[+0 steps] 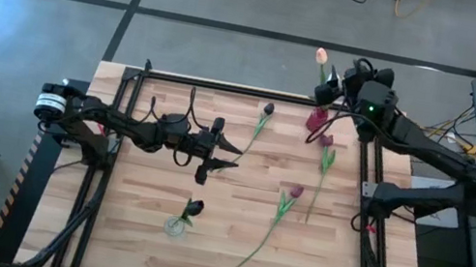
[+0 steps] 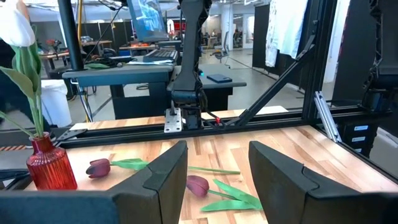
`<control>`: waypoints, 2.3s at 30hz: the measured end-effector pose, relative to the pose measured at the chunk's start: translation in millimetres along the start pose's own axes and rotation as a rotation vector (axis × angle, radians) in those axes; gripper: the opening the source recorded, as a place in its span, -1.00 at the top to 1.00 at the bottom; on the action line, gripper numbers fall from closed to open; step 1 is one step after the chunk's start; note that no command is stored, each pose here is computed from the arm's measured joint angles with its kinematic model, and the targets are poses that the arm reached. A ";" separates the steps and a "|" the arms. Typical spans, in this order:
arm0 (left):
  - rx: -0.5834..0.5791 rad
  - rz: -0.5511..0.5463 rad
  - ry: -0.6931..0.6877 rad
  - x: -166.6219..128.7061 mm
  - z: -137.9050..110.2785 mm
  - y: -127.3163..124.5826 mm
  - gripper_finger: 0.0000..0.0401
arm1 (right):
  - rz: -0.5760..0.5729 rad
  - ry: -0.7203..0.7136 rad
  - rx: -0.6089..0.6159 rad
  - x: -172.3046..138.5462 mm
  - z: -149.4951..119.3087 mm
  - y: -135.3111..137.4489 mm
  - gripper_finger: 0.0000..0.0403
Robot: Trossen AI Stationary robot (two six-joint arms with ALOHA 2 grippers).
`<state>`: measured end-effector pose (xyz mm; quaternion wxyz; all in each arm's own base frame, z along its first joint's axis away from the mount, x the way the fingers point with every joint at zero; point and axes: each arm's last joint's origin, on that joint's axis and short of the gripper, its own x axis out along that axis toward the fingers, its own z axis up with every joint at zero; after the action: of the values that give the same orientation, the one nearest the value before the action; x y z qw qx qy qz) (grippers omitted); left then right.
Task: Sort flowers into vase by color
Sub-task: Put the top red flower into the transparent vase
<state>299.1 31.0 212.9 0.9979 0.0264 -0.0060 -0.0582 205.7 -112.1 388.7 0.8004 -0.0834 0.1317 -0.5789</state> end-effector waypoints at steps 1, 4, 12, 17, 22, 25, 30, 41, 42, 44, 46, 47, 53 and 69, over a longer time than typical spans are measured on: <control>0.003 0.000 0.001 0.0 -0.1 0.0 0.21 | 0.006 -0.008 -0.010 -2.0 3.2 -0.1 -0.28; 0.014 0.000 0.006 0.0 -0.6 0.0 0.21 | 0.028 -0.036 -0.037 -8.8 13.2 0.2 -0.20; 0.012 0.039 0.151 -0.1 -2.5 2.6 0.25 | 0.146 -0.084 -0.126 -37.5 27.2 11.1 0.41; -0.001 0.059 0.303 2.8 -7.2 4.1 0.43 | 0.244 -0.086 -0.201 -57.3 22.8 21.3 0.90; -0.001 0.053 0.350 2.1 -10.2 3.8 0.67 | 0.316 -0.084 -0.232 -81.5 15.0 28.8 0.95; -0.005 0.051 0.370 1.4 -12.0 3.5 0.79 | 0.338 -0.087 -0.245 -97.9 4.3 33.7 0.96; -0.021 0.048 0.414 1.2 -18.4 2.8 0.94 | 0.448 -0.090 -0.218 -124.3 -23.5 44.9 0.96; -0.088 0.046 0.496 9.4 -47.3 1.8 0.99 | 0.582 0.104 -0.071 -157.6 -100.7 63.1 0.95; -0.086 0.047 0.488 10.7 -48.3 2.0 0.99 | 0.566 0.139 -0.054 -156.7 -108.5 62.0 0.94; -0.085 0.048 0.465 13.0 -49.5 2.2 0.99 | 0.522 0.205 -0.018 -154.1 -124.2 59.5 0.90; -0.081 0.050 0.442 14.8 -49.6 2.7 0.99 | 0.471 0.262 0.005 -150.8 -141.7 56.0 0.84; -0.080 0.050 0.436 15.0 -49.1 2.7 0.99 | 0.443 0.287 0.026 -148.5 -149.5 54.6 0.80; -0.086 0.054 0.410 15.1 -44.9 3.0 0.99 | 0.282 0.470 0.179 -129.9 -191.4 46.7 0.46; -0.124 0.117 0.283 -5.0 -48.0 12.2 1.00 | 0.065 0.841 0.324 -82.0 -246.6 40.9 0.01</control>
<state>296.2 46.2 165.5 0.9902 -0.0276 0.1366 0.0040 142.7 -16.6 151.7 0.6977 0.2899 0.3557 -0.5502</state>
